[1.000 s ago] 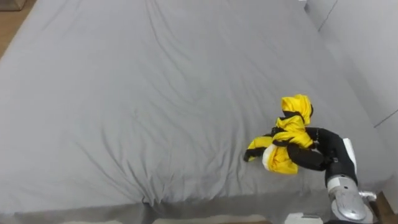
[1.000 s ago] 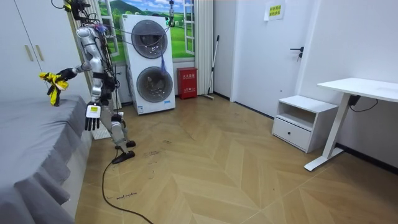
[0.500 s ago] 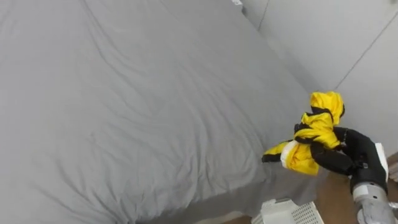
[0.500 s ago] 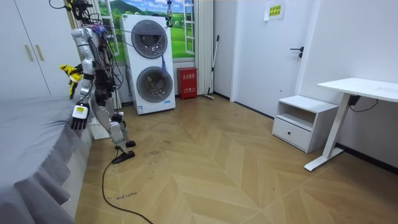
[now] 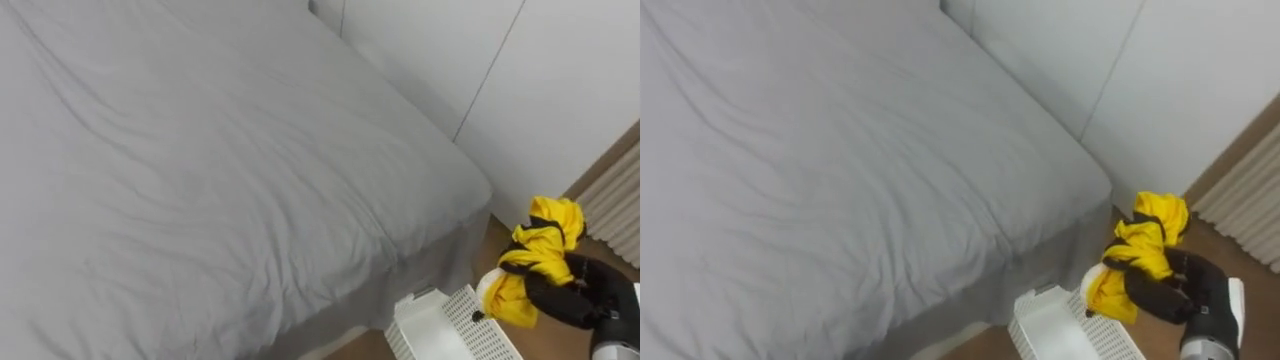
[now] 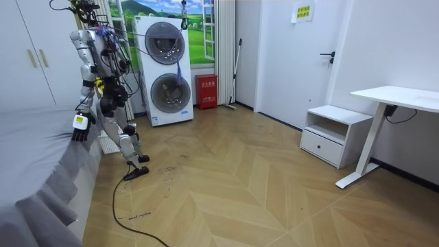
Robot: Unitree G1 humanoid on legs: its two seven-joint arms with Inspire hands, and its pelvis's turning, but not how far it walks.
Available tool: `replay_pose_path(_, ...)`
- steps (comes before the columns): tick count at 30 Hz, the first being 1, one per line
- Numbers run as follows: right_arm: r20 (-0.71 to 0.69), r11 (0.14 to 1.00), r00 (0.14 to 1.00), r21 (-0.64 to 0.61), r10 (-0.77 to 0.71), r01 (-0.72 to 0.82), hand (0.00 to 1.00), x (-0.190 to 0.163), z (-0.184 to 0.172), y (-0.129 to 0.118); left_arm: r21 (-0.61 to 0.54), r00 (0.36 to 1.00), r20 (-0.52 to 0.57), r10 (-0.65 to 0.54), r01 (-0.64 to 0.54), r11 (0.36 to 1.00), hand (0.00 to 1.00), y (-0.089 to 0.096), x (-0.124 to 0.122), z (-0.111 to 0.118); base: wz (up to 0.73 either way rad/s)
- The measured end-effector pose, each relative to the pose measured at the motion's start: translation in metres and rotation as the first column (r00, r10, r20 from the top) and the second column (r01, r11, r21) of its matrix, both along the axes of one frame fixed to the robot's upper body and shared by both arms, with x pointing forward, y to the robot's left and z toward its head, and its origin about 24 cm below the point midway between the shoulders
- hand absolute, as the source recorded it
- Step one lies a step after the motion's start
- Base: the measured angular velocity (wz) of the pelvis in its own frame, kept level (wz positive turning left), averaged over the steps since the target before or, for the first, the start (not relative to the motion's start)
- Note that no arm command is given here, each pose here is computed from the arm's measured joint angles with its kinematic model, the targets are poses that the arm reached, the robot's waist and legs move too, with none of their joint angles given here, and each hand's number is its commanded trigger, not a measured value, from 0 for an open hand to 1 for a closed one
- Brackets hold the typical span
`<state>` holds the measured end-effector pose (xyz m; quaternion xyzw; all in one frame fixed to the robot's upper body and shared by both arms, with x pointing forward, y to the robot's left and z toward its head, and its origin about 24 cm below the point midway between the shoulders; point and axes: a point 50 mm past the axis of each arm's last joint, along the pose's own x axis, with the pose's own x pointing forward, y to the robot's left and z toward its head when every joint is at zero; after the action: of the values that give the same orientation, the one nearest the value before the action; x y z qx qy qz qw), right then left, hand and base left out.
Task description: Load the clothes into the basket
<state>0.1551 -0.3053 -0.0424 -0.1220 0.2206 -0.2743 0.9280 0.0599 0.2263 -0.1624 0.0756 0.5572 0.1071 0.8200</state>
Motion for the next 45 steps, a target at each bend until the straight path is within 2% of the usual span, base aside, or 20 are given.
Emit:
replay_pose_path(10, -0.011, 0.999, 0.999, -0.017, -0.046, 0.046, 1.0, 0.004, -0.005, -0.003, -0.008, 0.997, 0.013, -0.073, 0.073, 0.997, 0.0, -0.007, 0.02, 0.0, -0.1)
replay_pose_path(14, -0.02, 0.996, 0.996, 0.021, -0.091, 0.091, 1.0, 0.013, -0.012, -0.007, -0.033, 0.996, 0.023, -0.084, 0.084, 0.996, 0.0, -0.015, 0.023, 0.0, -0.06)
replay_pose_path(21, -0.043, 0.979, 0.983, 0.093, -0.177, 0.18, 1.0, 0.022, -0.026, -0.009, -0.027, 0.994, 0.064, -0.089, 0.091, 0.995, 0.0, -0.013, 0.035, 0.002, -0.05)
replay_pose_path(22, -0.044, 0.978, 0.982, 0.098, -0.181, 0.185, 0.87, 0.023, -0.026, -0.009, -0.026, 0.994, 0.068, -0.09, 0.092, 0.995, 0.0, -0.013, 0.037, 0.003, 0.12)
replay_pose_path(23, -0.042, 0.973, 0.98, 0.114, -0.196, 0.199, 0.24, 0.025, -0.027, -0.008, -0.026, 0.992, 0.081, -0.092, 0.094, 0.995, 0.0, -0.014, 0.041, 0.004, 0.14)
replay_pose_path(24, -0.039, 0.968, 0.976, 0.127, -0.213, 0.216, 0.0, 0.028, -0.028, -0.008, -0.026, 0.991, 0.09, -0.098, 0.101, 0.995, 0.0, -0.015, 0.045, 0.004, 0.15)
replay_pose_path(30, -0.117, 0.939, 0.948, 0.147, -0.295, 0.31, 0.0, 0.016, -0.042, -0.01, -0.035, 0.988, 0.086, -0.129, 0.133, 0.991, 0.0, -0.02, 0.046, 0.004, 0.19)
replay_pose_path(34, -0.126, 0.923, 0.931, 0.142, -0.342, 0.358, 0.0, 0.013, -0.042, -0.016, -0.047, 0.991, 0.088, -0.101, 0.106, 0.993, 0.0, -0.02, 0.046, 0.004, 0.11)
replay_pose_path(39, -0.146, 0.912, 0.918, 0.135, -0.369, 0.388, 0.0, 0.014, -0.043, -0.02, -0.053, 0.988, 0.113, -0.104, 0.11, 0.992, 0.0, -0.023, 0.057, 0.006, 0.06)
replay_pose_path(45, -0.132, 0.901, 0.91, 0.144, -0.392, 0.409, 0.0, 0.019, -0.038, -0.025, -0.045, 0.989, 0.112, -0.099, 0.104, 0.994, 0.0, -0.016, 0.059, 0.008, 0.0)
